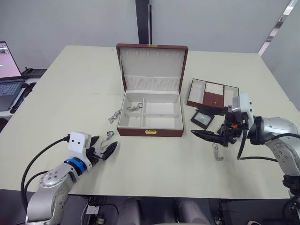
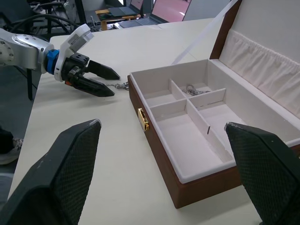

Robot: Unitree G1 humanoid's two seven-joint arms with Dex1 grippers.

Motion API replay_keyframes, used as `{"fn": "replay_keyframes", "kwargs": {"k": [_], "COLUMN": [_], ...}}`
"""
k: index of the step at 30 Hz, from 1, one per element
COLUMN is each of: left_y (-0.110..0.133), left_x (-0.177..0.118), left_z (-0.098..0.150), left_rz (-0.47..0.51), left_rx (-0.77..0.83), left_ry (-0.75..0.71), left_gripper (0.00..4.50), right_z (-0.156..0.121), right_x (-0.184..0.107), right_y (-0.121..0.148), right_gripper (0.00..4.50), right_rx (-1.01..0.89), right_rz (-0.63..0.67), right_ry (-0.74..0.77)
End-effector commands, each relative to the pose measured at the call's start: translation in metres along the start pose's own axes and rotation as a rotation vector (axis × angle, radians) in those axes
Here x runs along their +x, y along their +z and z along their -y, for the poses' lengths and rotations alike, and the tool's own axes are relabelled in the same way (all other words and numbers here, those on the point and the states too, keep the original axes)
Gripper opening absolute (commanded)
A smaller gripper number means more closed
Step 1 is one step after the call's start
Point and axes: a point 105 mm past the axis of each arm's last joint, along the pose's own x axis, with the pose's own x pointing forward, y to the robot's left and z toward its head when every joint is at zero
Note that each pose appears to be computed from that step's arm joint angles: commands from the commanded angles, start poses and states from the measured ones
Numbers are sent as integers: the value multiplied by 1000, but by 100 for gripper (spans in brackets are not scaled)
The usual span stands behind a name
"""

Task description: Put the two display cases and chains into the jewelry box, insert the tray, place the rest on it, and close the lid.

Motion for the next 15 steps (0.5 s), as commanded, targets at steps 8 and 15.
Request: {"fn": "replay_keyframes", "kwargs": {"k": [8, 15], "left_y": [-18, -26], "left_x": [5, 4], "left_z": [-2, -5], "left_rz": [-51, -75], "left_rx": [45, 35], "left_ry": [18, 20], "left_gripper": [449, 389], "right_z": [-4, -4], "right_x": [2, 1], "right_y": [13, 10], "right_gripper": [450, 450], "right_rx": [-43, -38], "right_rz": [25, 17], "right_ry": [24, 27]}}
